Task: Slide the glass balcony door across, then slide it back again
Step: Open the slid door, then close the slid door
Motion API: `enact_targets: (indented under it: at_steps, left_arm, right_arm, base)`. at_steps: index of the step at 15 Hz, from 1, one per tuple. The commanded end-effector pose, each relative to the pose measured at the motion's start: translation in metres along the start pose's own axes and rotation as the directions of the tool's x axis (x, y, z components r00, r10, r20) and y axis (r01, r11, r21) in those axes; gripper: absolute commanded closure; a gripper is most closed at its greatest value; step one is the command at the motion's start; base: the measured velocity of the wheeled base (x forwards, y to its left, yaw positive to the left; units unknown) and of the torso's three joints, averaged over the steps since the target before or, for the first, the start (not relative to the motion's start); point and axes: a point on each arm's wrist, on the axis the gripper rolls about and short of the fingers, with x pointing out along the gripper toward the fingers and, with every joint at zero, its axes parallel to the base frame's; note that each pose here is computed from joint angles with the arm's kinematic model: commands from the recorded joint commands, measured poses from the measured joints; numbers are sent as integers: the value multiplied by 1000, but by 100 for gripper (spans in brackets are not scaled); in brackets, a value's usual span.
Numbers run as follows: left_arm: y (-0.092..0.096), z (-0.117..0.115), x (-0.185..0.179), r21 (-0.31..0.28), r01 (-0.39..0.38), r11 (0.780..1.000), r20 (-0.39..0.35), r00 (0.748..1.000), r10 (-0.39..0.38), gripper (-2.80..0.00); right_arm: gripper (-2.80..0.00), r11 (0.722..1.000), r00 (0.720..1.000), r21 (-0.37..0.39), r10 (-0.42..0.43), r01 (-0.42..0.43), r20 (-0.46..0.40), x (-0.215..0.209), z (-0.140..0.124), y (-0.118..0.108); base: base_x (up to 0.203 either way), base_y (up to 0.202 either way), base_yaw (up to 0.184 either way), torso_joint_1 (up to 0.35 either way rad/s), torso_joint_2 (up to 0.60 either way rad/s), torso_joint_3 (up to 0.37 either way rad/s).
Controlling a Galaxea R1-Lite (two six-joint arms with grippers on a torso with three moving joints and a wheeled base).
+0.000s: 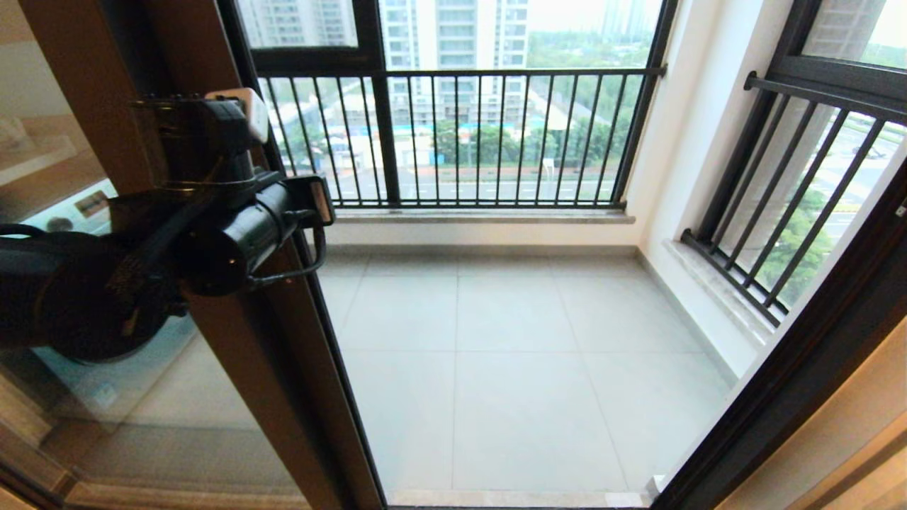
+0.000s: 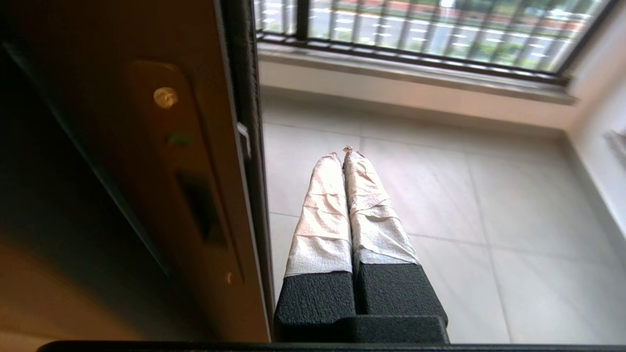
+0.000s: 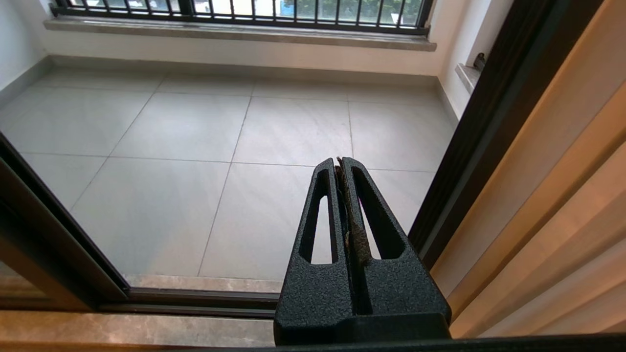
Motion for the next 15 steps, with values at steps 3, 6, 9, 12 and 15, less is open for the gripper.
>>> enact_targets:
  at_steps: [3,6,9,12,15]
  left_arm:
    - [35,23,-79,52,61,997,-39,997,-59,0]
    - [54,23,-110,94,201,975,-289,943,-166,0]
    - [44,19,-81,66,170,983,-367,921,-134,0]
    - [35,19,-51,30,113,993,-423,902,-90,0]
    - [38,14,-27,36,60,998,-445,895,-38,0]
  right_arm:
    - [0,1000,1000,-1,1,-1,-1,0,0,0]
    - [0,1000,1000,-1,1,-1,-1,0,0,0]
    - [0,1000,1000,-1,1,-1,-1,0,0,0]
    - [0,1000,1000,-1,1,-1,-1,0,0,0]
    - [0,1000,1000,-1,1,-1,-1,0,0,0]
  base:
    - [0,0,0,0,0,0]
    - [0,0,0,0,0,0]
    - [0,0,0,0,0,0]
    - [0,0,0,0,0,0]
    - [0,0,0,0,0,0]
